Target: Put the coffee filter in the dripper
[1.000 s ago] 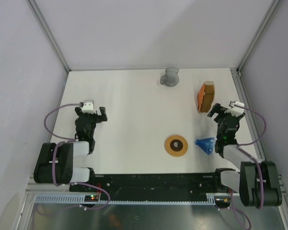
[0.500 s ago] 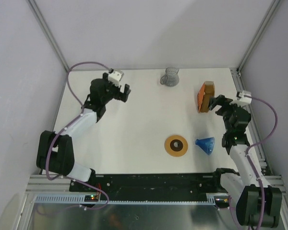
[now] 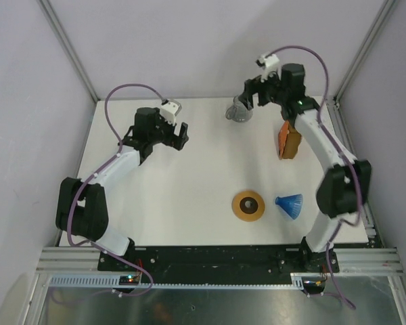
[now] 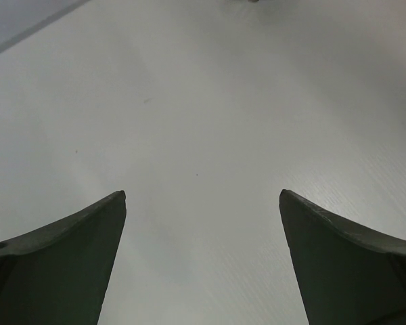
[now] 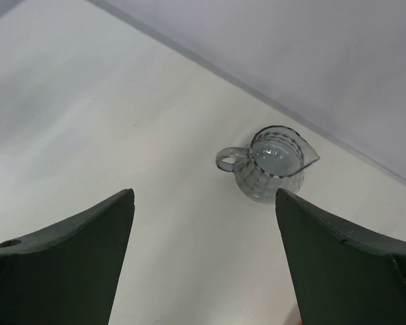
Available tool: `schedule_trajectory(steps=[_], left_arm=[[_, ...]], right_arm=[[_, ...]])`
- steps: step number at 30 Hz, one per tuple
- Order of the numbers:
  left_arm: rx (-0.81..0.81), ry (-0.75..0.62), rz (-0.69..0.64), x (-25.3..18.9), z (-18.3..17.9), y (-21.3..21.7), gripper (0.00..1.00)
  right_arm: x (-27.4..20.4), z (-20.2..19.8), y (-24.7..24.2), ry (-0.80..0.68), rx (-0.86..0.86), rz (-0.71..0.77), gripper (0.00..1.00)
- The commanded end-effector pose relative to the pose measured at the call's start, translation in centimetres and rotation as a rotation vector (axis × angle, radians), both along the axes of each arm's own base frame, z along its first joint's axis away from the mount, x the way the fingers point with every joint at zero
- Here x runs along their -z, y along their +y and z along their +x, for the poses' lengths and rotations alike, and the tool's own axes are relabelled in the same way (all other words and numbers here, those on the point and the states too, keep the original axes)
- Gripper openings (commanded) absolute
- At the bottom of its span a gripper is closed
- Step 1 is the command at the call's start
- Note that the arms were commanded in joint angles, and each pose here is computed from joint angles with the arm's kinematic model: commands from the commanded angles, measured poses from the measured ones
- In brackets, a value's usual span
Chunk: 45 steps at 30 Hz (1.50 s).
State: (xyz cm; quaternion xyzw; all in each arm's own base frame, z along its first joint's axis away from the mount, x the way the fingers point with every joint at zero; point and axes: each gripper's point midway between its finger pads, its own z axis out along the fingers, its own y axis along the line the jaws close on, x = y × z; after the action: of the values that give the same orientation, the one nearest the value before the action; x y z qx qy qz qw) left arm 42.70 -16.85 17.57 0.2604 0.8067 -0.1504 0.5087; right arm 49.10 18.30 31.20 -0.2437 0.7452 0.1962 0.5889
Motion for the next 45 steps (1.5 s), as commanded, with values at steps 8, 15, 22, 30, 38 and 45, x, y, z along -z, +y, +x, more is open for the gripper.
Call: schedule_trajectory(steps=[8,15,22,30,38,45], left_arm=[[-0.046,0.012,0.100,0.6,-0.7,2.3,1.00],[-0.049,0.025,0.107,1.0,-0.7,2.5,1.00],[-0.043,0.041,0.114,1.8,-1.1,2.6,1.00],[-0.031,0.043,0.118,2.1,-1.3,2.6,1.00],[-0.031,0.035,0.119,1.8,-1.3,2.7,1.00],[-0.037,0.029,0.125,1.7,-1.2,3.0,1.00]], right_arm=[[9.9,7.9,3.6,0.259,-0.171,-0.222,0.92],[13.7,11.2,4.5,0.189,-0.172,-0.250,0.88],[18.9,13.0,4.8,0.211,-0.132,-0.333,0.89],[20.0,13.4,4.9,0.209,-0.129,-0.362,0.79],[20.6,11.9,4.7,0.244,-0.164,-0.398,0.59],[19.8,9.3,4.7,0.291,-0.206,-0.408,0.54]])
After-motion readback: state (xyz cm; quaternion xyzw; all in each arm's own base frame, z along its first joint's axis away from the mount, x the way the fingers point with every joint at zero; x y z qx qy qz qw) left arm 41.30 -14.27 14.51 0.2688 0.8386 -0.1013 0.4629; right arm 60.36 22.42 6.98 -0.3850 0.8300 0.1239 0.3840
